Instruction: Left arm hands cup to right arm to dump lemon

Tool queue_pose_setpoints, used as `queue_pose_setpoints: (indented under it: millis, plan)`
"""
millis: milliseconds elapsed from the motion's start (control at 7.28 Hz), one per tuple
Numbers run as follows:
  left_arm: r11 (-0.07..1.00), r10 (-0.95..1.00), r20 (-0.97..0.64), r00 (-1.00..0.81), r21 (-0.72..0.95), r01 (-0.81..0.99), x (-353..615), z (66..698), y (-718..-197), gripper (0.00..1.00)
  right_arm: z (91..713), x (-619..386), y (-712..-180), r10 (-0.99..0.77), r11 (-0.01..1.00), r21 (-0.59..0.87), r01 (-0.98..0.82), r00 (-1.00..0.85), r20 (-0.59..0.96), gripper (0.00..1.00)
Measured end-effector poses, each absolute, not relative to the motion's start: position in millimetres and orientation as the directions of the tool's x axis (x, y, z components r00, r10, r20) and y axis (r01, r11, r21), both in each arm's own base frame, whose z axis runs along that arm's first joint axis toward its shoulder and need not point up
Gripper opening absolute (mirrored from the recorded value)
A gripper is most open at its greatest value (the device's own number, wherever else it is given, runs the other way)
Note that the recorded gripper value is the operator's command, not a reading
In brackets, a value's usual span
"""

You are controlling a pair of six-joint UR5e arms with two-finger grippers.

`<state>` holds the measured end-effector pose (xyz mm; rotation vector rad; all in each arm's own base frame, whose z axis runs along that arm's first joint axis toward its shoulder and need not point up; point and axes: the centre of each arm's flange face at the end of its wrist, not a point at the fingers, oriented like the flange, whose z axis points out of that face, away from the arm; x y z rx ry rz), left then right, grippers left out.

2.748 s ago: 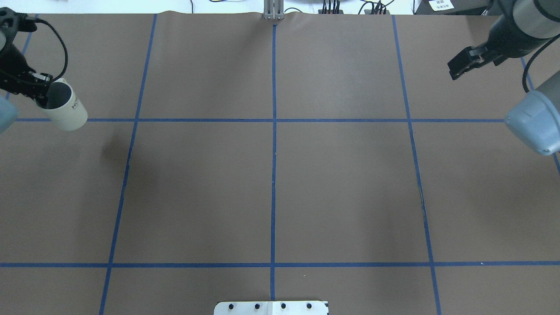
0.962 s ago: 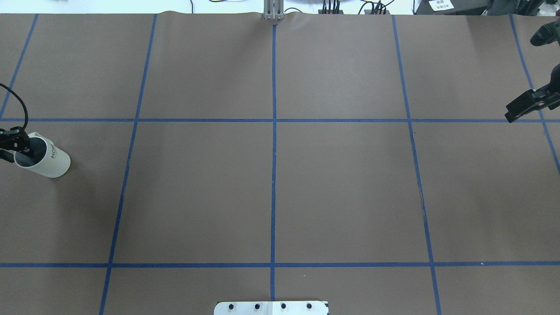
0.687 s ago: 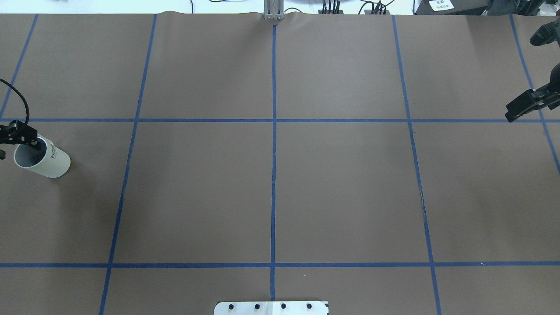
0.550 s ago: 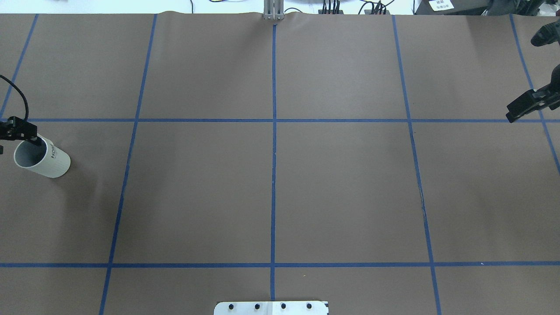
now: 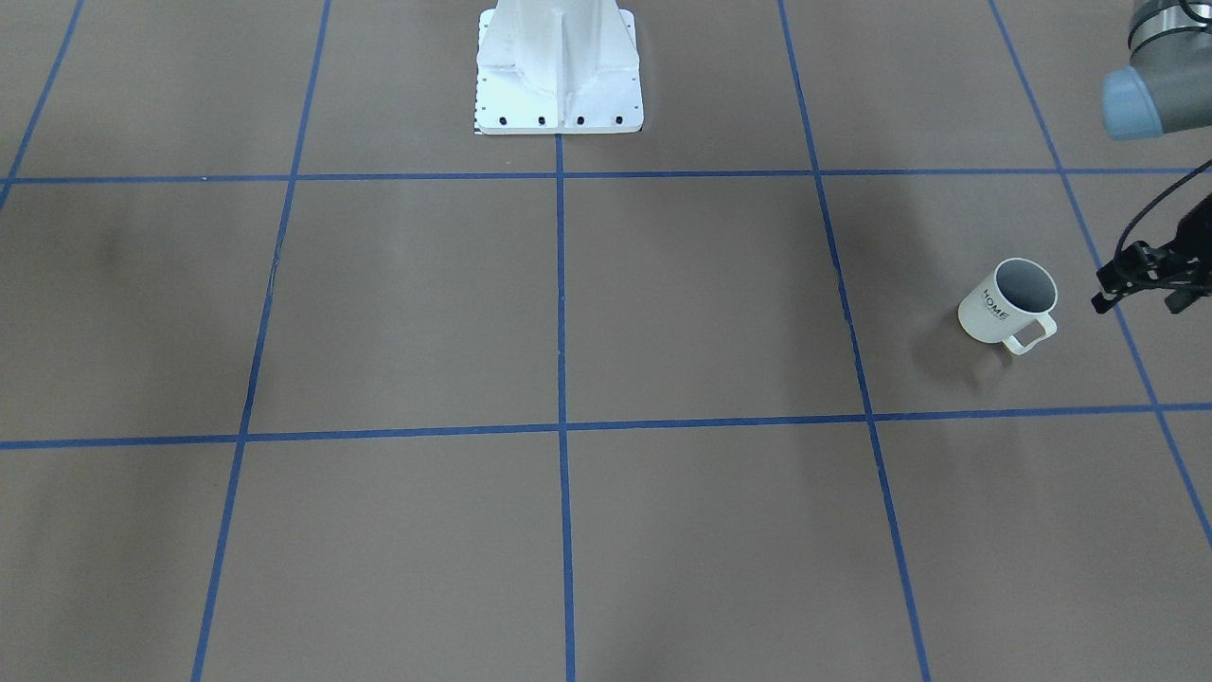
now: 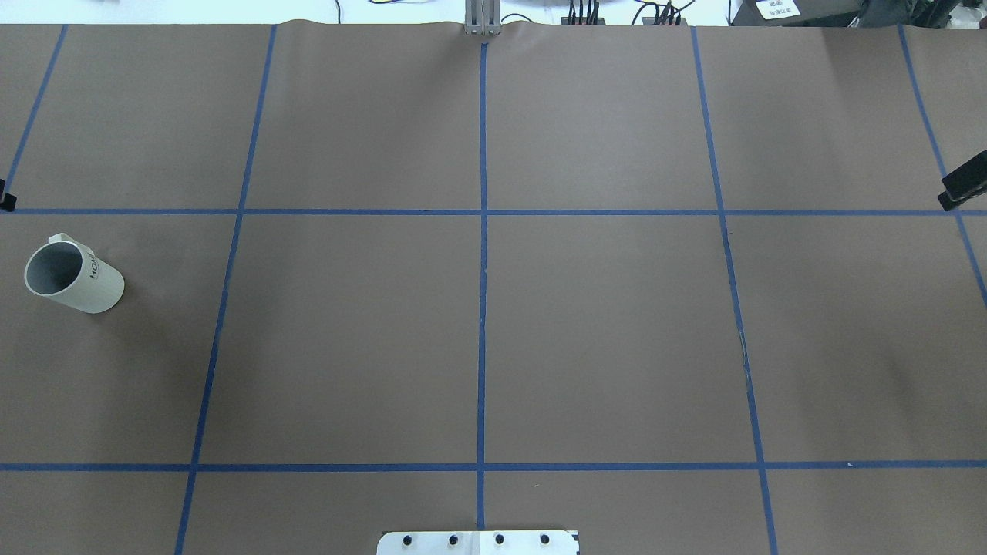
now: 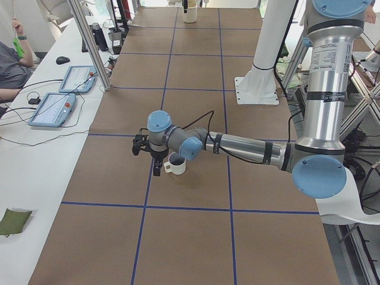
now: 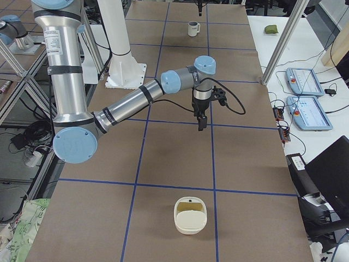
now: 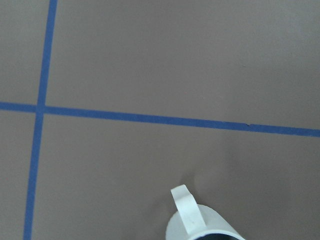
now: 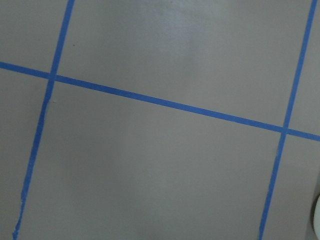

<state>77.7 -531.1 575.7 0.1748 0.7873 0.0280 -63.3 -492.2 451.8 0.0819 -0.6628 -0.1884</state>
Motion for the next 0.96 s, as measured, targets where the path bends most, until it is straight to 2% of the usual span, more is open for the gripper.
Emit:
queue_pose_setpoints:
  millis: [412, 962]
  plan:
    - [0.96, 0.242, -0.636, 0.733, 0.264, -0.087, -7, 631, -568, 1.0, 504, -8, -494, -0.211, 0.977, 0.141, 0.157, 0.761, 0.613, 1.0]
    - [0.972, 0.202, -0.634, 0.746, 0.222, -0.075, -32, 646, -555, 1.0, 553, 24, -468, -0.137, 0.991, 0.089, 0.104, 0.733, 0.667, 1.0]
